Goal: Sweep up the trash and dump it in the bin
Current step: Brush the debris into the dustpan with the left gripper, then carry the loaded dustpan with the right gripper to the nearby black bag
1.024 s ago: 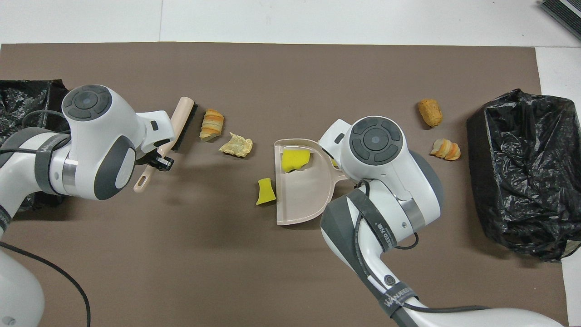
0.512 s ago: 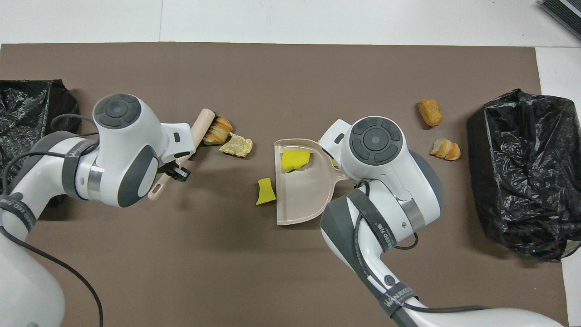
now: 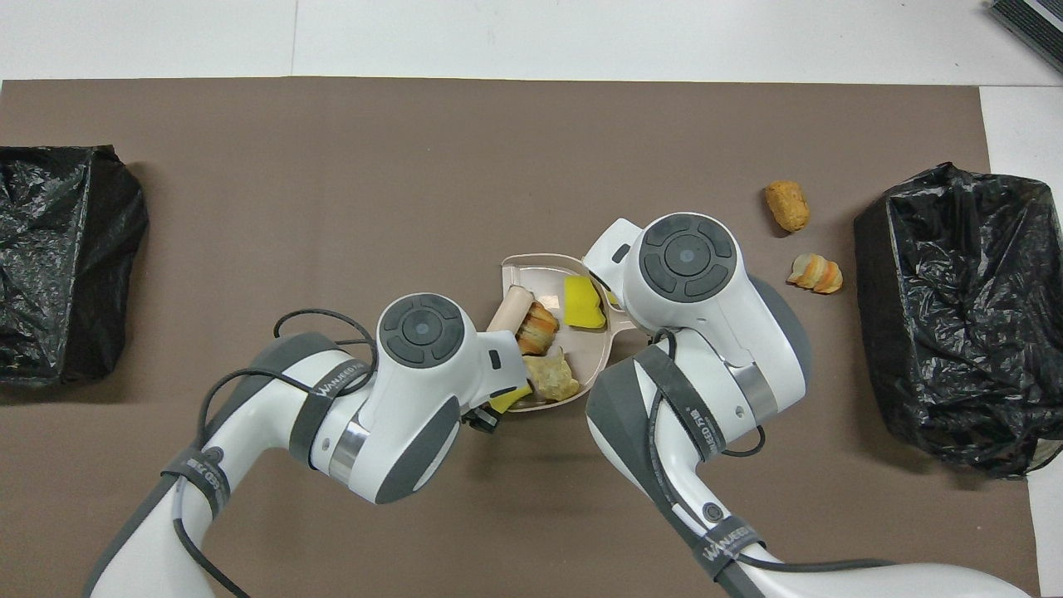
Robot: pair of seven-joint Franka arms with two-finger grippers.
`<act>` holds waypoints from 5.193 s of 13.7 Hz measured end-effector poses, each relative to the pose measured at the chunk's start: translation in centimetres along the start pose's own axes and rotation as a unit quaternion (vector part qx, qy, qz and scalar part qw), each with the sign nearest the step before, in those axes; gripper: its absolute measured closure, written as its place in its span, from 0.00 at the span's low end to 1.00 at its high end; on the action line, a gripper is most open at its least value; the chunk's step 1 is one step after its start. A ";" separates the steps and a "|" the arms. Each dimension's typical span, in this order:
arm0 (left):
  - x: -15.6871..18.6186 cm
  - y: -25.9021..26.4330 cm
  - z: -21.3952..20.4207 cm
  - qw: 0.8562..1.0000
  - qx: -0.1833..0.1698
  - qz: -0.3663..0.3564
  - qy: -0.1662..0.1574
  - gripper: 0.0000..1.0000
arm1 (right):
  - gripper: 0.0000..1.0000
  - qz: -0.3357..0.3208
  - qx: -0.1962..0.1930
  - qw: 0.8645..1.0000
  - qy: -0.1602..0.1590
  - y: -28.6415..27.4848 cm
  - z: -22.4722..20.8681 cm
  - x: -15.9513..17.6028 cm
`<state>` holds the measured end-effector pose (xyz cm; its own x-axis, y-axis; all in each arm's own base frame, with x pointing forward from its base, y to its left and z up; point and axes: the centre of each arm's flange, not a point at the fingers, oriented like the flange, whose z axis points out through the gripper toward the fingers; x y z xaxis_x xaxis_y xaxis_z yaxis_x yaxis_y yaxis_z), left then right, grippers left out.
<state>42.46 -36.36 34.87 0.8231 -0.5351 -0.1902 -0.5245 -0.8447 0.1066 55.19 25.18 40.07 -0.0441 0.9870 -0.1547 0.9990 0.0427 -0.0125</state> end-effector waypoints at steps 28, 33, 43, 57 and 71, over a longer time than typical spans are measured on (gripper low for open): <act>-0.2 4.6 -3.1 0.938 -0.093 -0.327 0.068 0.73 | 0.67 -0.033 -0.047 0.997 0.055 0.5 1.9 -1.2; -1.1 8.3 -4.9 0.951 -0.087 -0.293 0.044 0.73 | 0.67 -0.032 -0.056 0.996 0.058 0.3 1.0 -2.1; -6.2 7.7 -12.1 0.955 -0.073 -0.288 -0.001 0.73 | 0.67 -0.003 -0.061 0.987 0.151 -0.2 2.1 -3.9; -17.7 19.1 3.2 0.954 0.004 -0.297 -0.030 0.73 | 0.67 0.032 -0.012 0.988 0.148 1.2 -4.0 -19.9; -13.6 12.5 1.8 0.954 -0.032 -0.300 -0.004 0.00 | 0.67 -0.025 0.011 0.996 0.081 -3.6 -3.6 -47.7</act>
<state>24.32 -39.66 37.00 0.9688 0.0435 -0.2439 0.0537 -0.9979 0.0353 53.76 -21.46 51.08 -0.0911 0.9958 0.0091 0.9950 0.0914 -0.0391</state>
